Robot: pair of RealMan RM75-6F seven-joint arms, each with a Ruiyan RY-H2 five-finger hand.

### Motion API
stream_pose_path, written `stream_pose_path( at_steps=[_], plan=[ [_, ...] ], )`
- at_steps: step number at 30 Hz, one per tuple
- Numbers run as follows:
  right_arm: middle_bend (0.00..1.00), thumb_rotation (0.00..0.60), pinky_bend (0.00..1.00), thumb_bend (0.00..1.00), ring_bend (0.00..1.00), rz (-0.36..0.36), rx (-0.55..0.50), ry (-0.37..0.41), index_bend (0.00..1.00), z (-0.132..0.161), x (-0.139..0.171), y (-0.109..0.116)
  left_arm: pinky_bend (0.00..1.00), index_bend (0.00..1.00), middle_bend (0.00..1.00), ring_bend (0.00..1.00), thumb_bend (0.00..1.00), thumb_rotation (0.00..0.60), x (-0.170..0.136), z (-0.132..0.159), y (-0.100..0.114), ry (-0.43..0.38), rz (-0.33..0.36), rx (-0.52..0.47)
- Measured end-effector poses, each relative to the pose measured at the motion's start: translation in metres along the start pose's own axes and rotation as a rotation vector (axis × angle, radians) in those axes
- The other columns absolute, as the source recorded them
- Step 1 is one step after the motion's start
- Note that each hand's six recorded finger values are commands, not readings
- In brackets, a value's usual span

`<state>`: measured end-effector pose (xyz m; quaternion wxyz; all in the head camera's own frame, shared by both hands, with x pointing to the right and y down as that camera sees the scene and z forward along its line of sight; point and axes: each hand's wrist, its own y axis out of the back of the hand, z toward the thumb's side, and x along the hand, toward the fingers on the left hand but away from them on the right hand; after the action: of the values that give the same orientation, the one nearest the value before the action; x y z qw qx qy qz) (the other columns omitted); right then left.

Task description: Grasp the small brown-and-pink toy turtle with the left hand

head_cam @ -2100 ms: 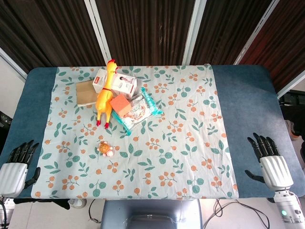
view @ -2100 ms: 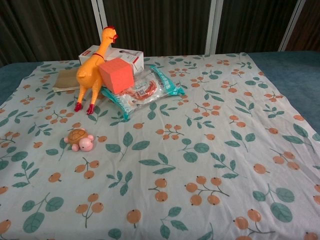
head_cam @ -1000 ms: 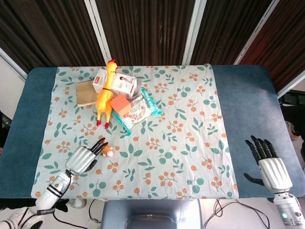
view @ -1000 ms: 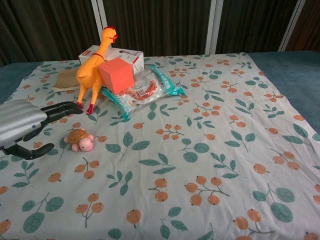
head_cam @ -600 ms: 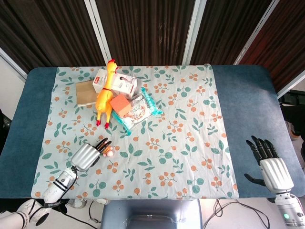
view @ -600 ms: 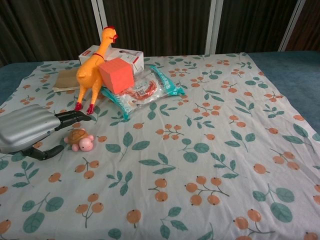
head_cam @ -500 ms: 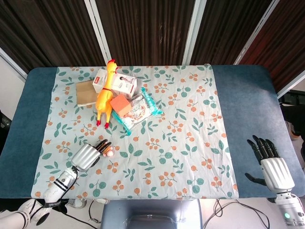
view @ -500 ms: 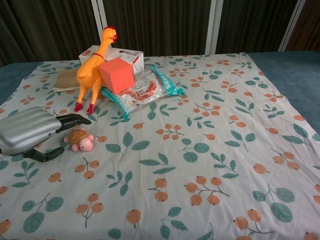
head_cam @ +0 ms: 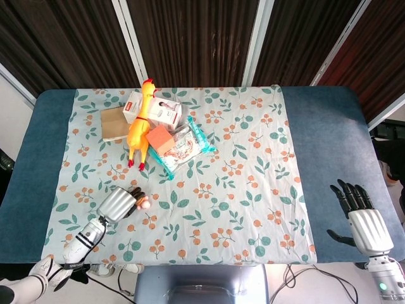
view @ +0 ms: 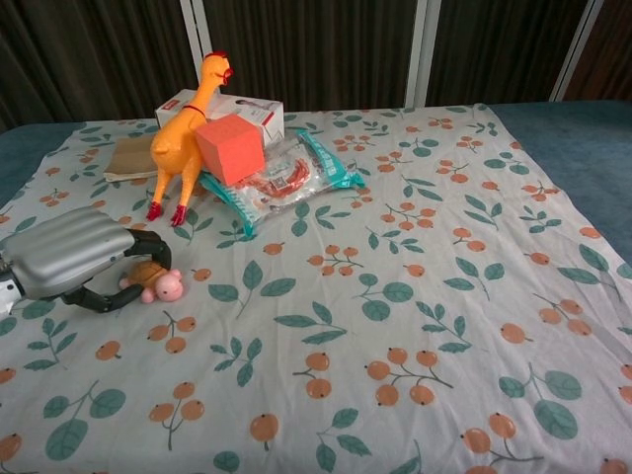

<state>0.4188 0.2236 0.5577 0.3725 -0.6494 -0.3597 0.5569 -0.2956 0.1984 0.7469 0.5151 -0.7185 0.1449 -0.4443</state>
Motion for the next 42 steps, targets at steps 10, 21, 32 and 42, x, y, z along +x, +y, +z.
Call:
stream_pose_path(
  at_steps=[10,21,32,42],
  plan=[
    [0.0,0.6,0.0,0.21,0.0,0.006,0.005,-0.004,0.0,-0.002,-0.001,-0.001,0.98,0.78,0.81,0.94,0.49,0.6,0.006,0.002,0.003,-0.01,0.07,-0.01],
    [0.0,0.6,0.0,0.21,0.0,0.008,0.006,-0.001,0.0,-0.001,0.0,-0.001,0.98,0.73,0.74,0.96,0.51,0.6,0.006,0.001,0.003,-0.001,0.111,-0.032],
    [0.0,0.6,0.0,0.21,0.0,0.014,0.005,-0.002,0.0,0.0,0.001,-0.002,0.96,0.32,0.29,0.91,0.48,0.6,-0.002,0.0,-0.006,-0.015,0.058,-0.016],
    [0.0,0.6,0.0,0.21,0.0,0.017,0.005,-0.001,0.0,0.002,0.003,-0.002,0.96,0.32,0.26,0.91,0.48,0.6,-0.004,0.003,-0.002,-0.026,0.059,-0.006]
  ],
)
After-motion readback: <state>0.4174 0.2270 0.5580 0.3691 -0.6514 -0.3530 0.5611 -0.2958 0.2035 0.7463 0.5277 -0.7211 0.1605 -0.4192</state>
